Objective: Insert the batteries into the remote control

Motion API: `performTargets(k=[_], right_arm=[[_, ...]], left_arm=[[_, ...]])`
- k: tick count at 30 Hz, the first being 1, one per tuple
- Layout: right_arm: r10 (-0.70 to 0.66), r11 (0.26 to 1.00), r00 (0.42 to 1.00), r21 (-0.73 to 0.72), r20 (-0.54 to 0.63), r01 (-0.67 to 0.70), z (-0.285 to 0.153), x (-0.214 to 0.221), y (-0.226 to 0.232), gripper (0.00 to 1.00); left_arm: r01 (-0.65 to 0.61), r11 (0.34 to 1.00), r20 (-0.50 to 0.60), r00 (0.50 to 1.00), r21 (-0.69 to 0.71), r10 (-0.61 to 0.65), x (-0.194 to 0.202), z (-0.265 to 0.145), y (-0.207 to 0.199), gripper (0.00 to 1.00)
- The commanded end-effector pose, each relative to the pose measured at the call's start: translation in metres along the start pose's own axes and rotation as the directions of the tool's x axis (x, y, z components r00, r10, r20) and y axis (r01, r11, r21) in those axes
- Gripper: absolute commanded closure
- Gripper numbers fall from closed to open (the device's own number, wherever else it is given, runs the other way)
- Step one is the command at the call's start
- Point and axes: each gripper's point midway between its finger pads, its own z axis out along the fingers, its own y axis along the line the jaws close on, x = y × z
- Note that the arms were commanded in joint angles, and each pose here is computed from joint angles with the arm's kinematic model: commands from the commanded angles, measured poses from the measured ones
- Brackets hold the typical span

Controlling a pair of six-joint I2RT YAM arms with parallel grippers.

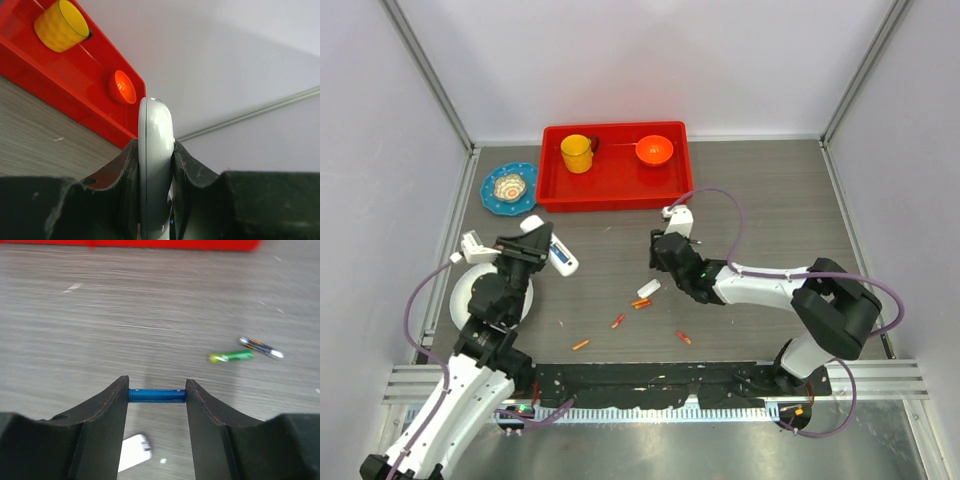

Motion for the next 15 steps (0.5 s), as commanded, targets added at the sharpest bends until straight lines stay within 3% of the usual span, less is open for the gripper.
performTargets(k=[1, 6, 15], right_arm=[[0.211, 0.962, 0.977, 0.184, -0.027, -0.203, 0.004, 0.019, -0.054, 0.63], [0.264, 0.920, 0.964, 0.297, 0.004, -0.253, 0.003, 0.027, -0.081, 0.63], [0.281, 0.871, 0.956, 0.440, -0.079, -0.220, 0.008, 0.055, -0.093, 0.63]], left_arm=[[0.113, 0.984, -0.093, 0.991, 0.138, -0.101, 0.020, 0.002, -0.024, 1.00], [0.178, 0.970, -0.162, 0.975, 0.163, -0.152, 0.041, -0.001, -0.014, 1.00], [0.203, 0.961, -0.227, 0.961, 0.188, -0.158, 0.057, -0.009, -0.007, 1.00]])
